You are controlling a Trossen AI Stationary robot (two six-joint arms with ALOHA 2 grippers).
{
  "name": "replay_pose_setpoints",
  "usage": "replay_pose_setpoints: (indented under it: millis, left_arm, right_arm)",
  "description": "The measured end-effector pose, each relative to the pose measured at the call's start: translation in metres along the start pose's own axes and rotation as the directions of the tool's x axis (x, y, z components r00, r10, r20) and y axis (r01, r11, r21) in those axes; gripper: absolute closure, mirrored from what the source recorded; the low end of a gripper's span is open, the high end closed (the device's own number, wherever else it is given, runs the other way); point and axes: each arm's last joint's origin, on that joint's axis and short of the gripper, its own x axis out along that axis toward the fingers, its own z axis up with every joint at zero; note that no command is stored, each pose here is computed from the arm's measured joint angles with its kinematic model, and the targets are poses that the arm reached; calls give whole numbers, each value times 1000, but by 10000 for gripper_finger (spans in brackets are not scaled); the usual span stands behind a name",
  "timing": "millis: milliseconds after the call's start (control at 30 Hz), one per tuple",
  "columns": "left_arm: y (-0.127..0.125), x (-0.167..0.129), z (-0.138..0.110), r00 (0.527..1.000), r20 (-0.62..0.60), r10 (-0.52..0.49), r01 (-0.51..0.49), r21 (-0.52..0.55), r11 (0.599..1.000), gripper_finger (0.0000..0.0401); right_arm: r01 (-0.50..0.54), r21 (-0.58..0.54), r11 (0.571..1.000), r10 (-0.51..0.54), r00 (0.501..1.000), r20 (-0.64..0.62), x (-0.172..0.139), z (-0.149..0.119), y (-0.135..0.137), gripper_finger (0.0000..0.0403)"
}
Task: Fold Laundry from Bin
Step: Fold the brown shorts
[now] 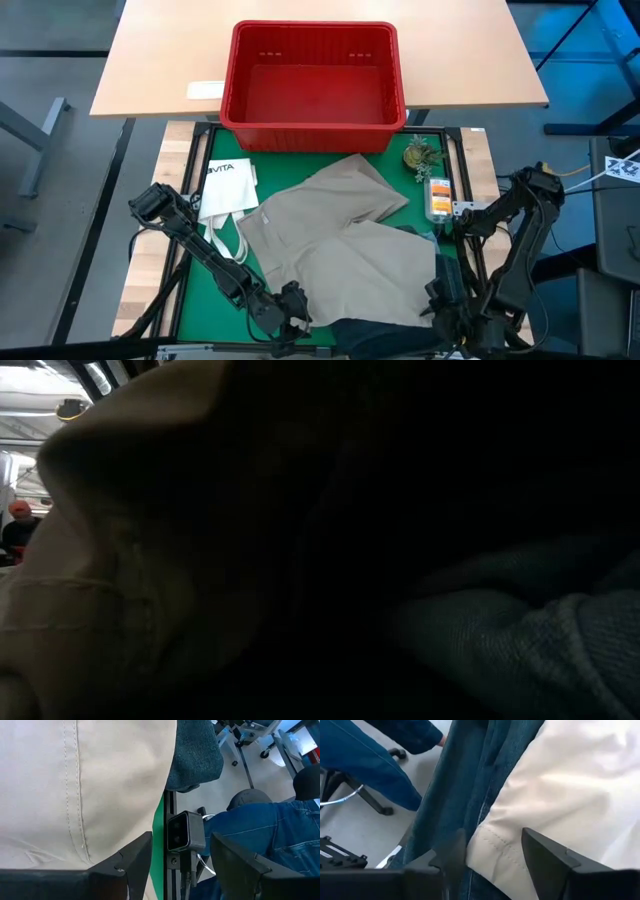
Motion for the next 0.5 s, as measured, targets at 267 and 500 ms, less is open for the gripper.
replay_pose_setpoints:
  millis: [267, 500]
  left_arm:
    - [-3, -1, -4, 1000, -6, -7, 7, 7, 1000, 209]
    - [-8, -3, -9, 1000, -14, -9, 9, 18, 1000, 209]
  right_arm:
    - [-21, -2, 1000, 21, 999, -30, 2, -1, 1, 296]
    - [-21, -6, 1000, 20, 999, -32, 2, -2, 1, 395]
